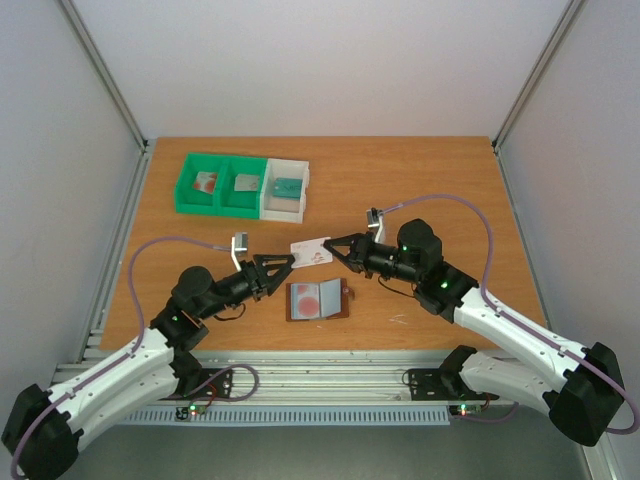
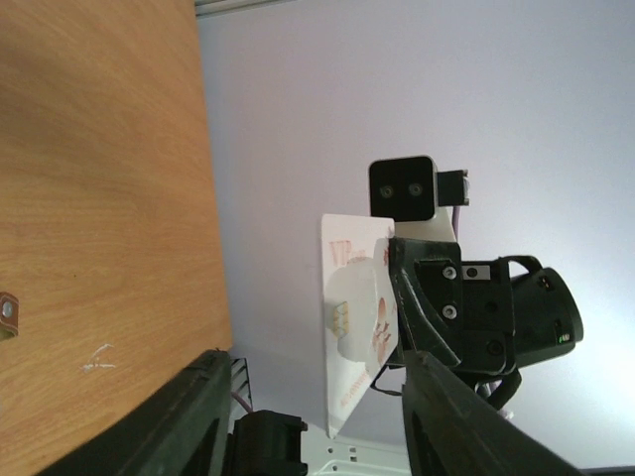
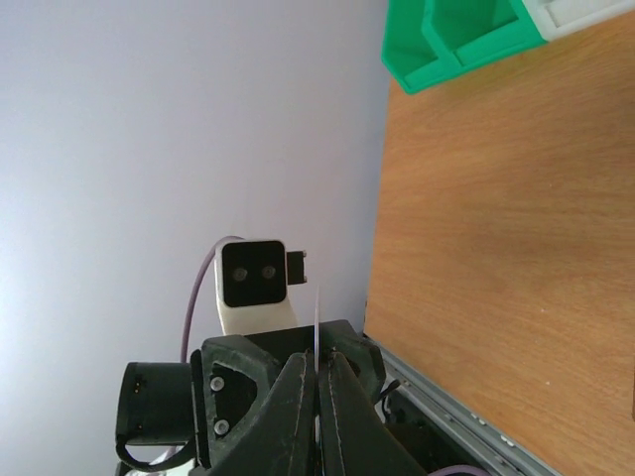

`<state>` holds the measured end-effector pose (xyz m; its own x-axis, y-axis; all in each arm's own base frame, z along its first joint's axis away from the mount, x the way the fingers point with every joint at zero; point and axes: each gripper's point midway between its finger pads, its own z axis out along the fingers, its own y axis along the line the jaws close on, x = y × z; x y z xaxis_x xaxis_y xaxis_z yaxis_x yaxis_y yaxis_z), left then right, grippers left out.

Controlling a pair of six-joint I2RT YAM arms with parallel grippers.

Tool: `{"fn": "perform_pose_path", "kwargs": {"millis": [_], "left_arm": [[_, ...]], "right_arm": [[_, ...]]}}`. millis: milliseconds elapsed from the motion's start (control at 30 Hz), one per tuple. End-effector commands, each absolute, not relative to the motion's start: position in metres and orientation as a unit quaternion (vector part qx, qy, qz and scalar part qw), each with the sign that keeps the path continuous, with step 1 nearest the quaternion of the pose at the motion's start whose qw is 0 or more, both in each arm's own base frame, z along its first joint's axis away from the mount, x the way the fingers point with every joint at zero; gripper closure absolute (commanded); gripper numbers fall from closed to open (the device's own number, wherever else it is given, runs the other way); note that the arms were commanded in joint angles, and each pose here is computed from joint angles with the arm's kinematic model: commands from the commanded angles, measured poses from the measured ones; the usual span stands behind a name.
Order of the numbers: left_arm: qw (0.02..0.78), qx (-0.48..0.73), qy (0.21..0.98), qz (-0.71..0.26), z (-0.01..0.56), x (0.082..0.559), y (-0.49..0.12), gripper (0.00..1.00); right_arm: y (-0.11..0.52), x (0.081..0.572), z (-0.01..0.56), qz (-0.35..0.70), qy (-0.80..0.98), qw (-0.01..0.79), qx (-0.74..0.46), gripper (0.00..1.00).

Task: Take the credit cards out of the card holder

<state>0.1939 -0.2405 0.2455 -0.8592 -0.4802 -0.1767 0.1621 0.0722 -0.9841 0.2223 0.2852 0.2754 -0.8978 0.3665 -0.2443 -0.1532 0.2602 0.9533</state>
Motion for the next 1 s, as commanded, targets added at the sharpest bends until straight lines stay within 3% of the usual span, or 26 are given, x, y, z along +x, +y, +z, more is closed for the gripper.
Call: {"fn": "perform_pose_path", "kwargs": {"millis": [0, 200, 433, 633, 833, 967], "left_arm": [[0.257, -0.100, 0.656, -0.703, 0.273, 0.196, -0.243, 0.56], [0.249, -0.100, 0.657, -0.704, 0.271, 0.200, -0.249, 0.70], [0.250, -0.103, 0.648, -0.712, 0.274, 0.202, -0.249, 0.98], [0.248, -0.103, 0.660, -0.702, 0.268, 0.202, -0.250, 1.00], [0.261, -0.095, 0.688, -0.670, 0.261, 0.202, -0.247, 1.00], [0.276, -0.076, 0.720, -0.632, 0.262, 0.201, -0.244, 0.99]], "right_arm": [[0.278, 0.226, 0.282, 0.599, 0.762, 0.230, 0.086, 0.99], [0.277, 0.226, 0.282, 0.603, 0.758, 0.232, 0.091, 0.99], [0.276, 0.226, 0.275, 0.598, 0.762, 0.229, 0.097, 0.99], [0.275, 0.225, 0.268, 0.592, 0.768, 0.226, 0.096, 0.97], [0.269, 0.218, 0.259, 0.571, 0.784, 0.227, 0.082, 0.76], [0.258, 0.209, 0.258, 0.550, 0.797, 0.242, 0.065, 0.48]]}}
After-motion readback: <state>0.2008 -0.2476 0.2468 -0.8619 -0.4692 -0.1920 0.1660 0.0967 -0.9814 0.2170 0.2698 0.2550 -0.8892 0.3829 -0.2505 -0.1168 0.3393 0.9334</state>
